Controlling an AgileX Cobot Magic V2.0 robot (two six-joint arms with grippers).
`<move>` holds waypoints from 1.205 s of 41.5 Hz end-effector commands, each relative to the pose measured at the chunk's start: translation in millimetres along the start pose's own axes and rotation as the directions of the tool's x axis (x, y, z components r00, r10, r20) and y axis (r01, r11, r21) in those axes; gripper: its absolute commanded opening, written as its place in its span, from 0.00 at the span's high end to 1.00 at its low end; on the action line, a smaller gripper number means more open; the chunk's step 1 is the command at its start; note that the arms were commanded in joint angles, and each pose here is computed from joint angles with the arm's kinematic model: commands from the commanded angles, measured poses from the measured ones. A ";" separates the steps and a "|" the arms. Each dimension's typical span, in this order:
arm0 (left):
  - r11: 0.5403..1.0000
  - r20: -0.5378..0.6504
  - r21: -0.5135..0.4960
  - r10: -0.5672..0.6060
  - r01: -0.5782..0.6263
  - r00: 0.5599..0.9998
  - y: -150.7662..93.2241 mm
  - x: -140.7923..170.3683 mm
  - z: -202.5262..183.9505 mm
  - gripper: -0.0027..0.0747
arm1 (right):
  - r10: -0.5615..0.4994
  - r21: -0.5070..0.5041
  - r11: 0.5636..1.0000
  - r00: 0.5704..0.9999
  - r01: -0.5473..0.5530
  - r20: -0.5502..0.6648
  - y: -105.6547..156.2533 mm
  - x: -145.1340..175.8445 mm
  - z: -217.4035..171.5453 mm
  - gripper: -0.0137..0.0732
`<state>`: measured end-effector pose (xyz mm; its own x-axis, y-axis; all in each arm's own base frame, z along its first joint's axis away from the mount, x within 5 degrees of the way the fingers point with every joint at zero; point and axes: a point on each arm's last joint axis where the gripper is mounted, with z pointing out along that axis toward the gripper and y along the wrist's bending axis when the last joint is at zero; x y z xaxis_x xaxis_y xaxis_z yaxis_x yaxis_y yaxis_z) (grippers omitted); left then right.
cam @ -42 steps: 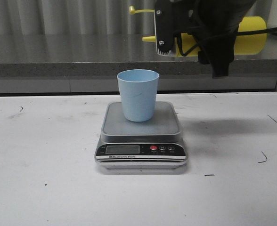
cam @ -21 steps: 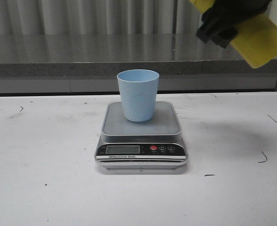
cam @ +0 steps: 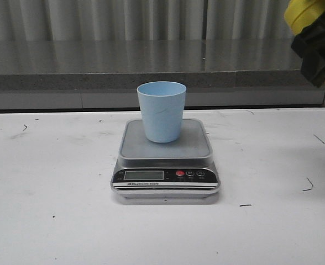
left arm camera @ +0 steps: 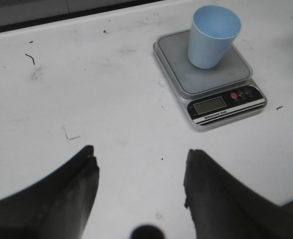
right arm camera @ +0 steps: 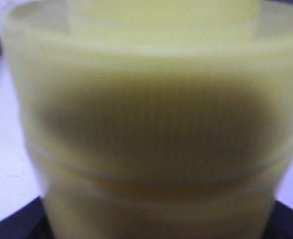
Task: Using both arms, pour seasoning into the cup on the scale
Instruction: 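Tilt the bottle back upright and carry it to its spot, then lower the yellow bottle onto the table with the right gripper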
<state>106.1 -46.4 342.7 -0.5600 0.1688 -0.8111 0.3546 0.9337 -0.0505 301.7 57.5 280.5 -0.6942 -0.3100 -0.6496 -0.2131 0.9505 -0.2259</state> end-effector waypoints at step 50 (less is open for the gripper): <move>1.000 0.094 0.021 -0.010 0.008 0.996 -2.3 -12.1 -5.2 0.46 | 0.156 -0.115 0.988 0.573 -0.108 0.805 5.1 29.3 93.2 0.35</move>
<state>106.1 -46.4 342.7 -0.5600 0.1688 -0.8111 0.3546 0.9337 -0.0505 336.9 54.6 163.3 -0.0720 -0.0729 -0.9947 -0.2473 0.9675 -0.0530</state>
